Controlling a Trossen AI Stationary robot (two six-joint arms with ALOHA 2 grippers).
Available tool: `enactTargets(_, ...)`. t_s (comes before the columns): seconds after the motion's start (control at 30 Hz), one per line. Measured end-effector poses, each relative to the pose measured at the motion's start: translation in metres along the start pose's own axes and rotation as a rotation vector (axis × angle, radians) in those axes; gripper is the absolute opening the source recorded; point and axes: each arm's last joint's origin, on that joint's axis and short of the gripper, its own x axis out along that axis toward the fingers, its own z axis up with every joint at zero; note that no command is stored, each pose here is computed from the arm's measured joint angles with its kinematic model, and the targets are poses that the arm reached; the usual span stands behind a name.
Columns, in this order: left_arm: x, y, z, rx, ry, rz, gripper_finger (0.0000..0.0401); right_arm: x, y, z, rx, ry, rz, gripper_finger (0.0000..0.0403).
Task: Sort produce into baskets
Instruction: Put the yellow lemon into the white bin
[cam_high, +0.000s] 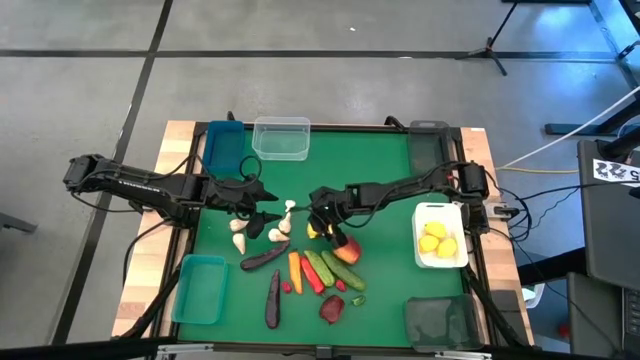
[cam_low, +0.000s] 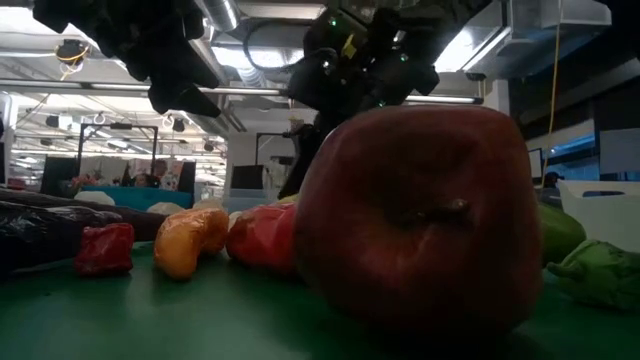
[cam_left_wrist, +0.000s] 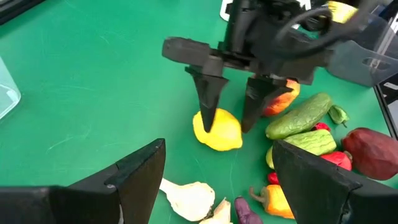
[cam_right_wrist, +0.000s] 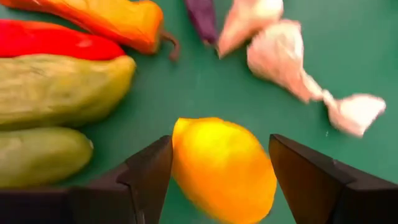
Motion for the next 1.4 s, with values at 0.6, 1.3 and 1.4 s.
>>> enactTargets(0.6, 0.000, 0.000, 0.000, 0.009, 0.000, 0.000, 0.0290, -0.049, -0.018, 0.048, -0.262, 0.202, -0.056, 0.0264)
enactTargets(1.3, 0.000, 0.001, 0.000, 0.024, -0.008, 0.020, 0.0290, 0.007, -0.013, 0.022, -0.446, 0.261, 0.099, 0.0264)
enactTargets(1.4, 0.000, 0.001, 0.000, 0.023, -0.009, 0.020, 0.0290, 0.007, -0.015, 0.025, -0.450, 0.235, 0.077, 0.0264)
